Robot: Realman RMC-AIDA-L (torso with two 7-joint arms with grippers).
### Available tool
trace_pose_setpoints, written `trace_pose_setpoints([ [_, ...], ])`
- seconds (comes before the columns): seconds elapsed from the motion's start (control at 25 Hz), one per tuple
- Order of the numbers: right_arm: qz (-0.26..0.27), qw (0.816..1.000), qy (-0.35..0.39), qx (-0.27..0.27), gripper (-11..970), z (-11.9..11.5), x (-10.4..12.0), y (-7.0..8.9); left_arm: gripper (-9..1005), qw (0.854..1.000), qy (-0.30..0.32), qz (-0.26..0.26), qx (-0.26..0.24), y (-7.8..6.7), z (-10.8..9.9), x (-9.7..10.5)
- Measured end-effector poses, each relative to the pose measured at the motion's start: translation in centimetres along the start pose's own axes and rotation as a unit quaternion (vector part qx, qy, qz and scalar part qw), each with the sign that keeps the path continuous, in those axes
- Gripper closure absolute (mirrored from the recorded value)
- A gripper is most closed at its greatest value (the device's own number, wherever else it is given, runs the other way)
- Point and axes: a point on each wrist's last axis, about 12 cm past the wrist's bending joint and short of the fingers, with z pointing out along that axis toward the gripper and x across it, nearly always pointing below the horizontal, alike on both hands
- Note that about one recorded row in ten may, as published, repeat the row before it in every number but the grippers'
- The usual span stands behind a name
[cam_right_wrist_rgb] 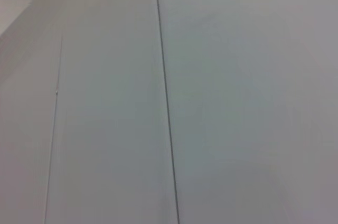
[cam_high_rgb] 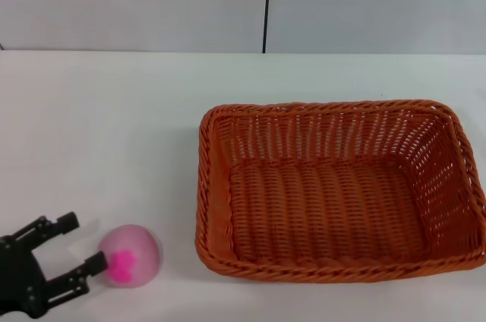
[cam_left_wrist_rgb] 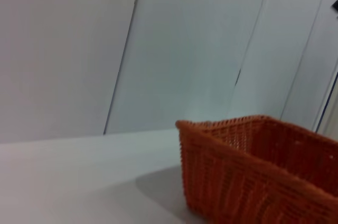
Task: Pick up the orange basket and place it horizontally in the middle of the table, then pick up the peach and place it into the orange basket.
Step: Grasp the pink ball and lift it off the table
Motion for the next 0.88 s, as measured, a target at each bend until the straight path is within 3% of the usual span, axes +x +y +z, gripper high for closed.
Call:
trace_pose_setpoints([
  [0.32,0.002,1.000,-0.007,0.017,367,-0.6,0.0,-0.1,169,0.999,0.034,-0.001,0.028,0.0,2.6,1.0],
  [0.68,0.000,0.999,-0.013,0.038,367,-1.3,-0.3,-0.4,233,0.999,0.036,-0.001,0.032,0.0,3.0,1.0],
  [0.88,0.012,0.998,-0.018,0.060,368,-1.8,0.2,-0.5,413,0.999,0.047,0.000,0.025,0.1,3.5,1.4],
])
